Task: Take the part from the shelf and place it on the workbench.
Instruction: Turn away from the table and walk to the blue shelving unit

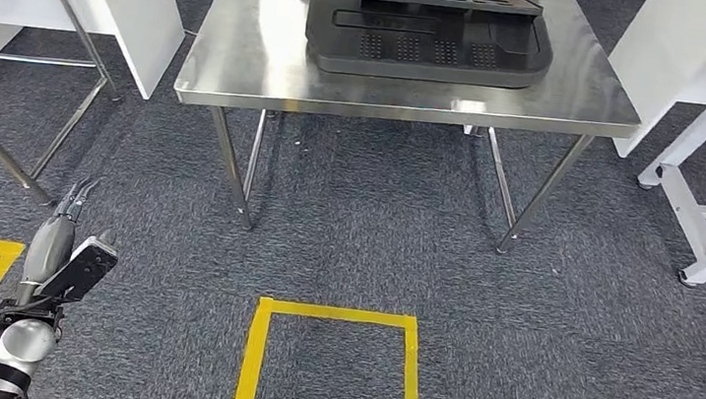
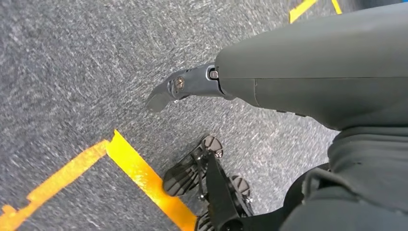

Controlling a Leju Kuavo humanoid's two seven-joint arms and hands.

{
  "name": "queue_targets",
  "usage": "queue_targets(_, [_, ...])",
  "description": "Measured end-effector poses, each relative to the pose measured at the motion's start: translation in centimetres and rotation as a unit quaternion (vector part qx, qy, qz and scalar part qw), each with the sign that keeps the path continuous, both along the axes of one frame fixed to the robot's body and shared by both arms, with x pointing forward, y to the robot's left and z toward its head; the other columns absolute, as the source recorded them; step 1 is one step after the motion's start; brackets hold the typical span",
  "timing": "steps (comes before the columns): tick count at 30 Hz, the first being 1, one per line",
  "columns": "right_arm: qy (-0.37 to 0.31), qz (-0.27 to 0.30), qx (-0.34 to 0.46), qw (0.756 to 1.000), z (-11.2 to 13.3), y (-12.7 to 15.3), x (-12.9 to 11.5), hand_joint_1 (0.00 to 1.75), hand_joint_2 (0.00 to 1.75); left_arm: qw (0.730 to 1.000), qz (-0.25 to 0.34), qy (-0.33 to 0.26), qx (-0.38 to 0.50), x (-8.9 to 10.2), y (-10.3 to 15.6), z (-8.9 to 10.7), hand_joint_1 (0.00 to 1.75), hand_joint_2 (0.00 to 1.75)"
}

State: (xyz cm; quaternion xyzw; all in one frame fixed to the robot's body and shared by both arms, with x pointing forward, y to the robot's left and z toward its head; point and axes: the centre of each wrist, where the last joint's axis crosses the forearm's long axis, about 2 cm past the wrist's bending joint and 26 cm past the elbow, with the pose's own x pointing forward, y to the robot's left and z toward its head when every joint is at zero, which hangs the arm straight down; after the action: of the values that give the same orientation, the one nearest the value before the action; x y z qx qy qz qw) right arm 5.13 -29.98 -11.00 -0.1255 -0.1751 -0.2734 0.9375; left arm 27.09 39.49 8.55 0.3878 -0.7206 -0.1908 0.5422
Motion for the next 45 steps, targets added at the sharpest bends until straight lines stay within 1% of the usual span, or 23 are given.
queue_targets(6, [-0.002,0.002,0.001,1.000,0.0,0.2,0.2,0.00,0.00,1.000,0.006,-0.005,-0.007,-0.4,0.3,-0.3,0.00,0.00])
queue_targets(8, [-0.002,0.002,0.001,1.000,0.0,0.2,0.3,0.00,0.00,1.000,0.015,-0.009,-0.017,-1.0,0.5,-0.6,0.00,0.00])
queue_targets(13, [0.002,0.005,0.000,1.000,0.0,0.4,0.0,0.00,0.00,0.996,0.053,-0.048,-0.062,-2.5,0.5,-1.9,0.00,0.00])
queue_targets(16, [0.002,0.005,0.000,1.000,0.0,0.4,0.0,0.00,0.00,0.994,0.067,-0.044,-0.071,-3.5,0.4,-2.8,0.00,0.00])
queue_targets(20, [0.001,0.007,-0.001,1.000,0.0,0.4,0.1,0.00,0.00,0.991,0.086,-0.046,-0.088,-3.9,0.5,-3.3,0.00,0.00])
queue_targets(22, [0.001,0.008,-0.002,1.000,0.0,0.5,0.2,0.00,0.00,0.987,0.107,-0.057,-0.107,-4.4,0.6,-4.0,0.00,0.00])
queue_targets(25, [0.000,0.009,-0.003,1.000,0.0,0.8,0.3,0.00,0.00,0.973,0.159,-0.067,-0.152,-6.1,1.2,-6.4,0.00,0.00])
queue_targets(27, [0.002,0.008,-0.004,1.000,0.0,1.0,0.2,0.00,0.00,0.955,0.203,-0.056,-0.210,-7.5,1.5,-8.3,0.00,0.00])
queue_targets(30, [0.007,0.006,-0.004,1.000,0.0,1.2,-0.2,0.00,0.00,0.914,0.275,-0.018,-0.300,-10.0,1.2,-11.5,0.00,0.00])
queue_targets(33, [0.009,0.007,-0.001,1.000,0.0,1.6,-0.2,0.00,0.00,0.875,0.348,0.037,-0.334,-13.4,0.5,-14.4,0.00,0.00])
queue_targets(35, [0.009,0.009,0.000,1.000,0.0,1.8,-0.1,0.00,0.00,0.849,0.386,0.069,-0.353,-15.2,-0.3,-15.8,0.00,0.00])
queue_targets(38, [0.006,0.010,0.001,1.000,0.1,1.9,0.2,0.00,0.00,0.823,0.417,0.103,-0.372,-17.0,-1.7,-17.0,0.00,0.00])
queue_targets(41, [0.004,0.012,0.001,1.000,0.1,2.0,0.6,0.00,0.00,0.799,0.441,0.135,-0.386,-18.0,-2.7,-17.7,0.00,0.00])
queue_targets(45, [0.012,0.015,0.002,1.000,0.1,2.1,0.3,0.00,0.00,0.733,0.486,0.202,-0.432,-19.0,-4.4,-18.4,0.00,0.00])
